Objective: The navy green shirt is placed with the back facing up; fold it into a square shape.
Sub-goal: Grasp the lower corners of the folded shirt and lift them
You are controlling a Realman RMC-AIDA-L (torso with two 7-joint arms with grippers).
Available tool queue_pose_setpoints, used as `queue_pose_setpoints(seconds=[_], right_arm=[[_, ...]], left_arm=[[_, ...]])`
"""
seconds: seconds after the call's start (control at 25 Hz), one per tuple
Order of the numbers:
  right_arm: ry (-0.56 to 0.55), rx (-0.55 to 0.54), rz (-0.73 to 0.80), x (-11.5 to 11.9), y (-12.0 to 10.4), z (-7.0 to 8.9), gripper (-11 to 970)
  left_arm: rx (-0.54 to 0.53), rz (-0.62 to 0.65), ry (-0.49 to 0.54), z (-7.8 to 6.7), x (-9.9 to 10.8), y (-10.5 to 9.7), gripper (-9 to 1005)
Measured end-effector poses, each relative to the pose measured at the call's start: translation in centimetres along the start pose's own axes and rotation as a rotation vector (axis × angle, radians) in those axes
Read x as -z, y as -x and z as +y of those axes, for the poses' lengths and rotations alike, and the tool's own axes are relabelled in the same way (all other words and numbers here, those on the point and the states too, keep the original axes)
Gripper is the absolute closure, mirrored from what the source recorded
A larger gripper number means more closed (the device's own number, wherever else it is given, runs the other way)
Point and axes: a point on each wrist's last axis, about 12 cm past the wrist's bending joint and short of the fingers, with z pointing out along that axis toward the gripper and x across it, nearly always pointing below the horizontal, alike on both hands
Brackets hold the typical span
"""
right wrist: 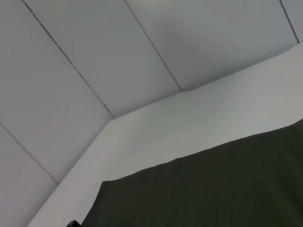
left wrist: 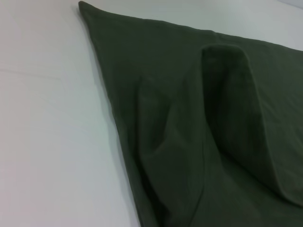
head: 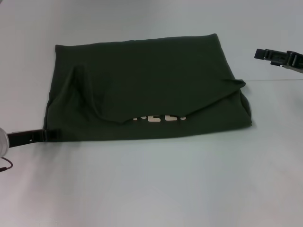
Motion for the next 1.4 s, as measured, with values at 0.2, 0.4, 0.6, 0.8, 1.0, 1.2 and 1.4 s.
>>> queue_pose_setpoints(seconds=[0.2, 0.4, 0.6, 0.8, 1.0, 1.2, 1.4], right_arm=[[0.003, -0.006, 0.002, 0.0, 0.0, 0.0, 91], [0.003, -0.006, 0.002, 0.0, -0.1, 0.0, 91], [0.006, -0.007, 0.013, -0.1, -0.2, 0.1, 90], [0.004, -0.012, 0.019, -0.1, -0.1, 0.2, 91], [-0.004, -0.019, 0.035, 0.1, 0.2, 0.0, 93], [-0.040, -0.014, 0.170, -0.6, 1.3, 0.8, 94], [-0.139, 0.030, 0.340, -1.6, 2.7, 1.9, 96]], left_arm=[[0.000, 0.000, 0.002, 0.0, 0.0, -0.1, 476], [-0.011, 0.006, 0.013, 0.0, -0.2, -0.2, 670], [-0.045, 0.025, 0.032, -0.4, -0.6, -0.2, 765], [-0.049, 0.028, 0.034, -0.6, -0.7, -0.1, 855], [-0.041, 0.020, 0.037, -0.4, -0.6, 0.2, 936], [-0.030, 0.009, 0.038, -0.3, -0.4, 0.8, 978], [-0.026, 0.008, 0.026, -0.5, -0.4, 1.1, 978]])
